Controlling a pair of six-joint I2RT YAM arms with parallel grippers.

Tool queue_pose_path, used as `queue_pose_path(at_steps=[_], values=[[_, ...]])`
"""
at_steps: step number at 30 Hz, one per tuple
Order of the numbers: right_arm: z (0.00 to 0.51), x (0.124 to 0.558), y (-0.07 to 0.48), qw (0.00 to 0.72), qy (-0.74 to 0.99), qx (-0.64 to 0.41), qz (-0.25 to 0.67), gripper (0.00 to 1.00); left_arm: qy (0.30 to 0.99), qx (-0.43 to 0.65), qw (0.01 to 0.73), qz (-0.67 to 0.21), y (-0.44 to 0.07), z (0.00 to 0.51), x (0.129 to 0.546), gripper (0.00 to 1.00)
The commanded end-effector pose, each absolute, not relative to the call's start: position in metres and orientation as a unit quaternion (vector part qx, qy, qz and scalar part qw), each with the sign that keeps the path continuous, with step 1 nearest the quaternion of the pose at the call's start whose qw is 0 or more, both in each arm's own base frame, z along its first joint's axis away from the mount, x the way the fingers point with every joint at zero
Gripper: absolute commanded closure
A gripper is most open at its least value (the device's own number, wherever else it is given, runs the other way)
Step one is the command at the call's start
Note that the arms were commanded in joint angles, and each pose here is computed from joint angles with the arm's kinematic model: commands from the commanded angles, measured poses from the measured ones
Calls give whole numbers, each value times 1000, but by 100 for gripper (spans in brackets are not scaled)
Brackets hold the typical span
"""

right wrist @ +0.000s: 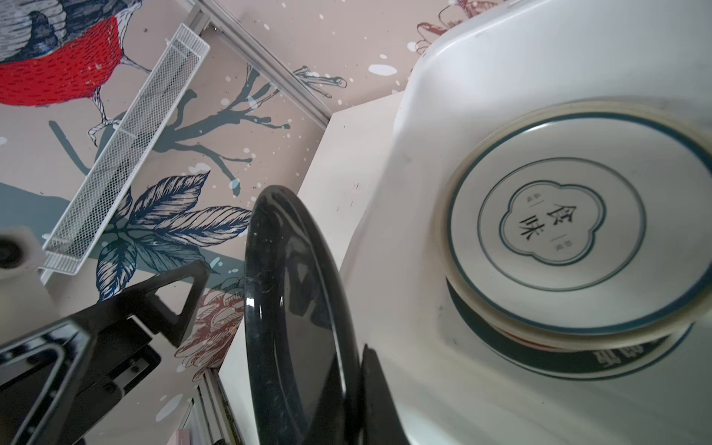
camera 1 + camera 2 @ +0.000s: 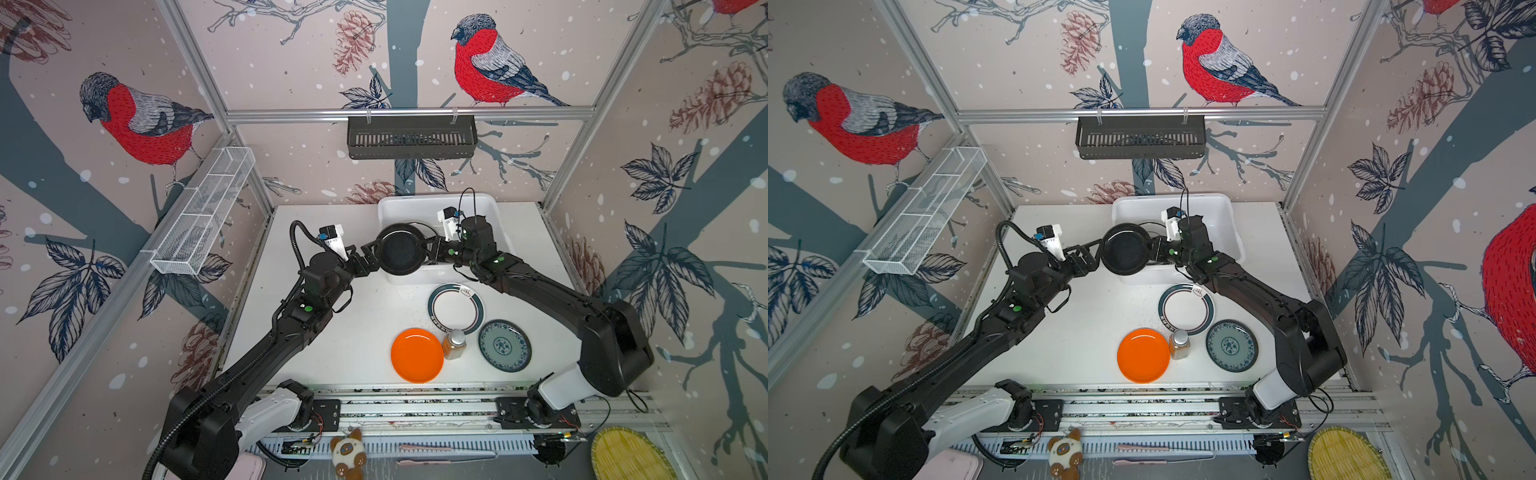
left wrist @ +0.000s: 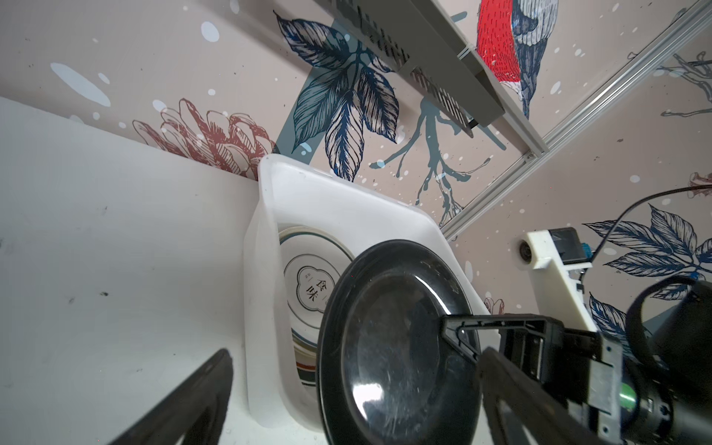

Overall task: Place the plates into the plastic bin on the countertop
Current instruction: 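Lower the black plate into the bin with the right gripper while the left draws back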

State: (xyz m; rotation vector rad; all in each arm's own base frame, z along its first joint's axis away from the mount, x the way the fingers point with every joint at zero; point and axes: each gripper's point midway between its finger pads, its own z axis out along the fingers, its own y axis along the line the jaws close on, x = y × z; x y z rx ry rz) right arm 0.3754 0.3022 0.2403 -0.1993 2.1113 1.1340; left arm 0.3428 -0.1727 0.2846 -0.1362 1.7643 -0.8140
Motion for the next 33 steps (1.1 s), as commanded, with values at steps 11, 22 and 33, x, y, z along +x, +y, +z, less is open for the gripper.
queue_pose_path(at_steps=[11, 22, 33], values=[[197, 472, 268, 381, 850, -17, 364, 100, 764, -75, 565, -303, -147, 266, 328, 2], [127, 510, 277, 321, 890, -6, 322, 100, 766, -80, 566, -294, -139, 266, 321, 2], [95, 519, 261, 307, 918, 7, 250, 77, 771, -83, 561, -292, -138, 262, 321, 2]])
